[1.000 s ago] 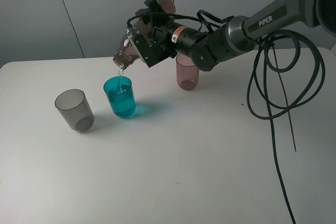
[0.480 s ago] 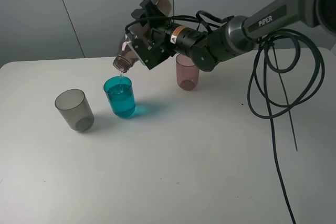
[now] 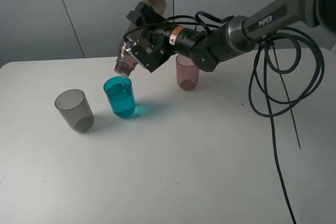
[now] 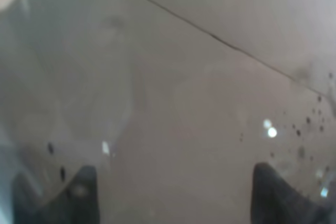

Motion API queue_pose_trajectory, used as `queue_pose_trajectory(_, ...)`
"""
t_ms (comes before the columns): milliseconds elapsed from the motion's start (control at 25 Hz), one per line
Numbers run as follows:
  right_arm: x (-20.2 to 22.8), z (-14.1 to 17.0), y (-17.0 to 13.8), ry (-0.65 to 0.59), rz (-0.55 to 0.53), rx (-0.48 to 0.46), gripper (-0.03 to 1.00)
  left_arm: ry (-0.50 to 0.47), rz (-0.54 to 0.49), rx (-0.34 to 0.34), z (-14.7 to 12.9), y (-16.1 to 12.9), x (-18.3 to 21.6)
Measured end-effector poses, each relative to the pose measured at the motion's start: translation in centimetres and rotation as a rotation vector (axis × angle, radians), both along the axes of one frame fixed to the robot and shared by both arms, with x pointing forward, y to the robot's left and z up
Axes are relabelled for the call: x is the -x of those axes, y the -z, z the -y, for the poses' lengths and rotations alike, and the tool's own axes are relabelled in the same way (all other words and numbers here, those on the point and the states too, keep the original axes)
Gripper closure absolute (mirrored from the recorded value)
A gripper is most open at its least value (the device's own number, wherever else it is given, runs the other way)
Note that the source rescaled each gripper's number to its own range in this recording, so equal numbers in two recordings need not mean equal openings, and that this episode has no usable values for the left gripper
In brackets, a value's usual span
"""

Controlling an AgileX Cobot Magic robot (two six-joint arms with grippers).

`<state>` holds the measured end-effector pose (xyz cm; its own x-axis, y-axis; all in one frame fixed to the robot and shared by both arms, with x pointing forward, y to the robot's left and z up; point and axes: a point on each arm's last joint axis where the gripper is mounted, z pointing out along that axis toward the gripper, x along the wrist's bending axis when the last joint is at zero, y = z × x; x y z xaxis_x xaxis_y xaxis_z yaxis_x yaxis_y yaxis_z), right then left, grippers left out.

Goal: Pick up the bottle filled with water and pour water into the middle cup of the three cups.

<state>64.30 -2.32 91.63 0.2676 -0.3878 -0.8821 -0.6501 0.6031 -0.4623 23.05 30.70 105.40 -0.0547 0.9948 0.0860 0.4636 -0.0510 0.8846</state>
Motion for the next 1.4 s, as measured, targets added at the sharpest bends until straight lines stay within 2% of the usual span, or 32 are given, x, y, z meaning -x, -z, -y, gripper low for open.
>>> queue_pose_trajectory(640,0.5,-0.8,-0.1,-0.023,0.002,-0.008,0.93,0.001,0.0,-0.002,0.0,0.0,0.0)
queue_pose_trajectory(800,0.5,-0.8,-0.1,-0.019,-0.032,-0.043,0.93,0.002,0.0,-0.004,0.0,0.0,0.0)
queue_pose_trajectory(1040,0.4,-0.5,-0.1,0.047,-0.235,-0.159,0.93,0.002,0.0,-0.004,0.0,0.0,0.0)
queue_pose_trajectory(1400,0.7,0.2,-3.3,0.203,-0.714,-0.58,0.93,0.002,0.0,-0.004,0.0,0.0,0.0)
